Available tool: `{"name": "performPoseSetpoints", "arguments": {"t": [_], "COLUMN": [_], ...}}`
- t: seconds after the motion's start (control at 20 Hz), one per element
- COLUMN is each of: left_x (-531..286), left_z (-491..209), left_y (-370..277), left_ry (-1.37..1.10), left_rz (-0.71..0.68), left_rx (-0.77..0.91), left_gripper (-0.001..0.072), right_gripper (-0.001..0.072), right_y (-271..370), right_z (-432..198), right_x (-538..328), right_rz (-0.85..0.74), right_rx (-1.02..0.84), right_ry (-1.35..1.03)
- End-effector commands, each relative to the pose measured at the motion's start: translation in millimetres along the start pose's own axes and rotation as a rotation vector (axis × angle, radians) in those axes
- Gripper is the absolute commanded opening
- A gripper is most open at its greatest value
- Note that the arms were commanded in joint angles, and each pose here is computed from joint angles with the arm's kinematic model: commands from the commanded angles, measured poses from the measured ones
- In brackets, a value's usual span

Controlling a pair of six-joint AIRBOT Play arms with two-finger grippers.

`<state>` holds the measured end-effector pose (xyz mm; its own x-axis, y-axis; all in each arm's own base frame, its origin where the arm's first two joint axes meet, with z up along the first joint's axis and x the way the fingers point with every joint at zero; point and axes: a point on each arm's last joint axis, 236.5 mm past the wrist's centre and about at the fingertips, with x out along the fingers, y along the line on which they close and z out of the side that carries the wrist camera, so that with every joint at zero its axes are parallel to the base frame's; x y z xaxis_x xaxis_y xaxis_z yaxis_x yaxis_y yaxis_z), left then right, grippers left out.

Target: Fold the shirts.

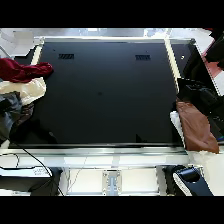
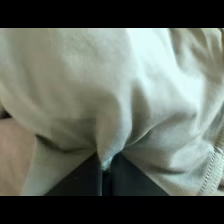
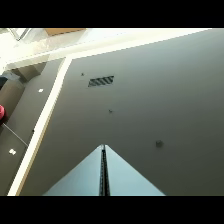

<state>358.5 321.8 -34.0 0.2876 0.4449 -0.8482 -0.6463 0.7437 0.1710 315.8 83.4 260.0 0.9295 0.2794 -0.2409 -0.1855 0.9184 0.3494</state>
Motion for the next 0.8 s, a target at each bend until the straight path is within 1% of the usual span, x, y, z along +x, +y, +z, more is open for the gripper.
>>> {"name": "performPoseSetpoints", "arguments": {"t": [0.0,0.15,0.3,0.4,0.5,0.6,0.75], "left_x": [6,-12,-75,-134,-192,-241,-300], "left_z": [8,19,50,64,56,27,-38], "left_y": [-5,-14,-52,-95,-147,-199,-280], "left_ry": [-0.027,-0.067,-0.203,-0.301,-0.351,-0.329,-0.214], "left_rz": [-0.017,-0.035,-0.128,-0.246,-0.387,-0.539,-0.784], "left_rx": [-0.006,-0.004,-0.004,0.021,0.098,0.16,0.265], "left_gripper": [0.0008,0.0007,0.0007,0.0007,0.0007,0.0007,0.0007], "right_gripper": [0.0014,0.0014,0.0014,0.0014,0.0014,0.0014,0.0014], "right_y": [0,1,5,7,8,11,16], "right_z": [0,8,22,35,47,58,72], "right_x": [0,0,-4,-10,-16,-22,-31], "right_rz": [0.001,0.005,0.014,0.007,0.001,-0.003,-0.01], "right_rx": [0.0,-0.004,-0.009,-0.035,-0.058,-0.09,-0.197], "right_ry": [-0.002,-0.033,-0.073,-0.104,-0.13,-0.154,-0.182]}}
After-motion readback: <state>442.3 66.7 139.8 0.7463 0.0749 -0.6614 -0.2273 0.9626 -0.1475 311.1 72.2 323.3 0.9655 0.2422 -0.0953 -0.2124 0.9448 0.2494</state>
